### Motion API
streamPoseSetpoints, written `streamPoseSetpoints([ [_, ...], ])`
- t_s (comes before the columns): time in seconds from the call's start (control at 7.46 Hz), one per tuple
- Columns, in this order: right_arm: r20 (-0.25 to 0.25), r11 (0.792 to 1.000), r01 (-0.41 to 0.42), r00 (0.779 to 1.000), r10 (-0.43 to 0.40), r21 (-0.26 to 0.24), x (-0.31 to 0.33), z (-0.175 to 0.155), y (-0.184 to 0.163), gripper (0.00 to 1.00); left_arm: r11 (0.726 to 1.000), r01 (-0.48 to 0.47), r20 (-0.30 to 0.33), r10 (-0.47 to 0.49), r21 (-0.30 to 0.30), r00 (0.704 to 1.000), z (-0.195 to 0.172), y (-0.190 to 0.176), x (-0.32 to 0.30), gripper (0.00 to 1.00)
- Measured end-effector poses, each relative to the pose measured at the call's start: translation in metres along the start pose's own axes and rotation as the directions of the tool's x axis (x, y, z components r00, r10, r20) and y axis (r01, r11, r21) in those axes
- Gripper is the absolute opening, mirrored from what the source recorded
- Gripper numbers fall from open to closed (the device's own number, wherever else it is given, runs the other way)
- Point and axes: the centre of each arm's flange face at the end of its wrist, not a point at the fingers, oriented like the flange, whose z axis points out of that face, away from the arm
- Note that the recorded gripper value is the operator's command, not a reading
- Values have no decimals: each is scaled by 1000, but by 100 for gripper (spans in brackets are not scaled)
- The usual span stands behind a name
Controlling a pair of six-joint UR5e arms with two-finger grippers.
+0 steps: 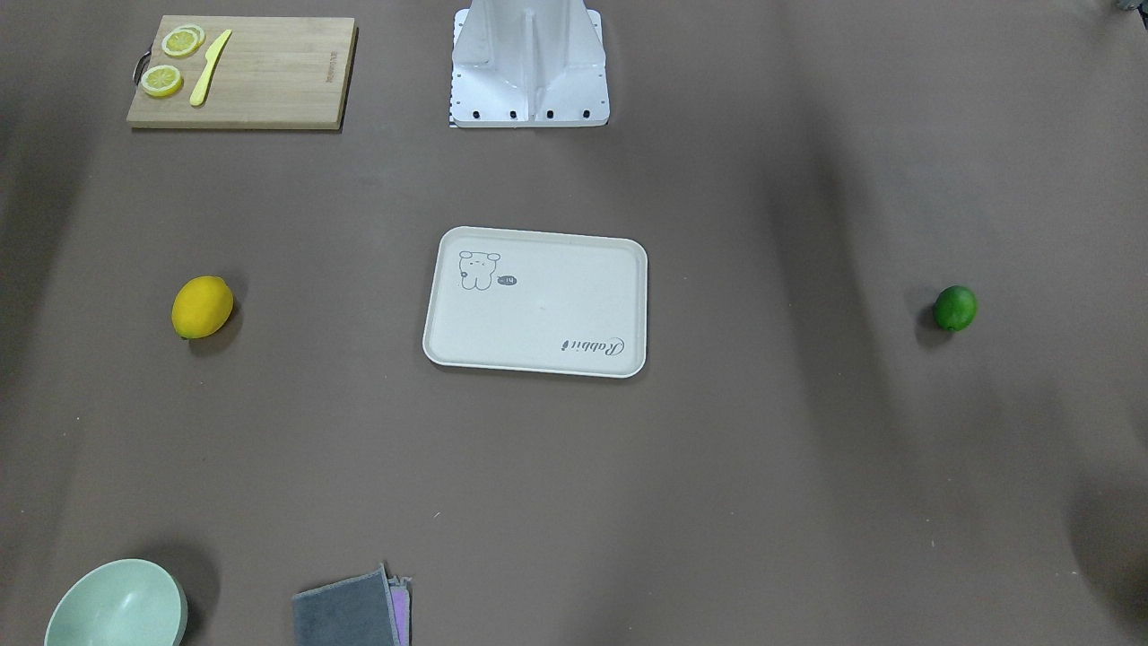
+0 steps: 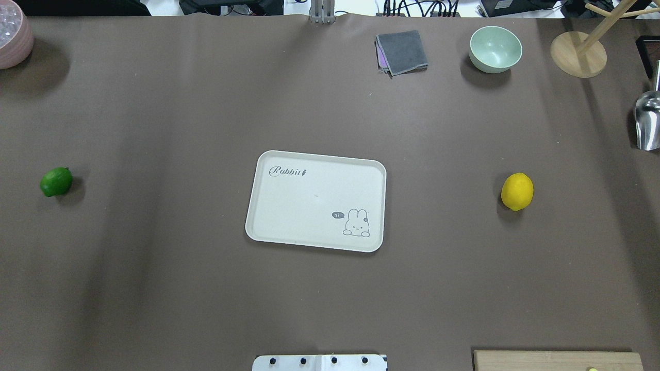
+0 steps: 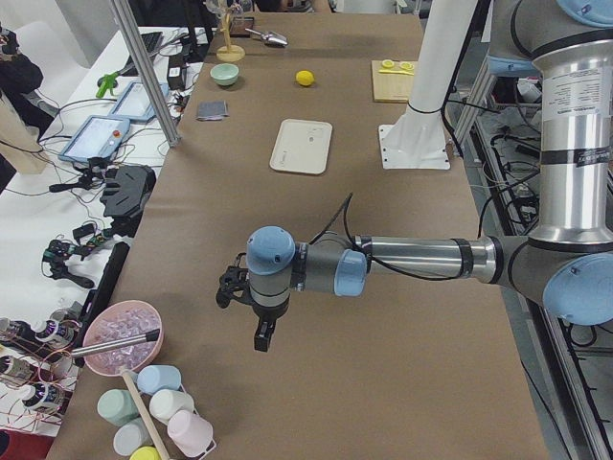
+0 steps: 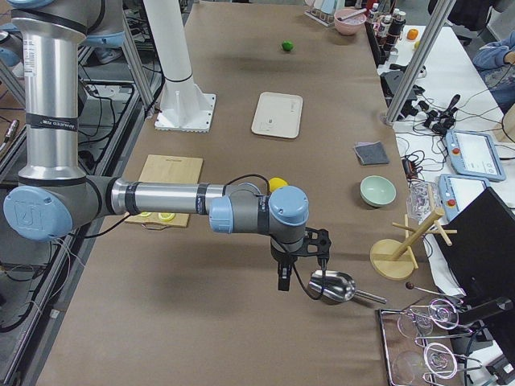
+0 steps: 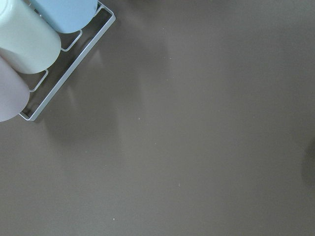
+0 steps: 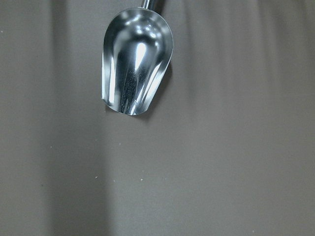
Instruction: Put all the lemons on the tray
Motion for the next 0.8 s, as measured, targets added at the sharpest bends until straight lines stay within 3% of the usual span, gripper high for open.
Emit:
streamPoseSetpoints([
  [0.54, 27, 1000, 12, 1000, -11, -8, -8, 3, 0, 100, 1000, 9, -2, -9, -7, 1000, 2, 2, -1, 98],
  [0.8, 69, 996, 80, 995, -77, -31, -47, 12, -6, 100, 1000, 12, -4, -12, -8, 1000, 2, 3, -1, 98],
])
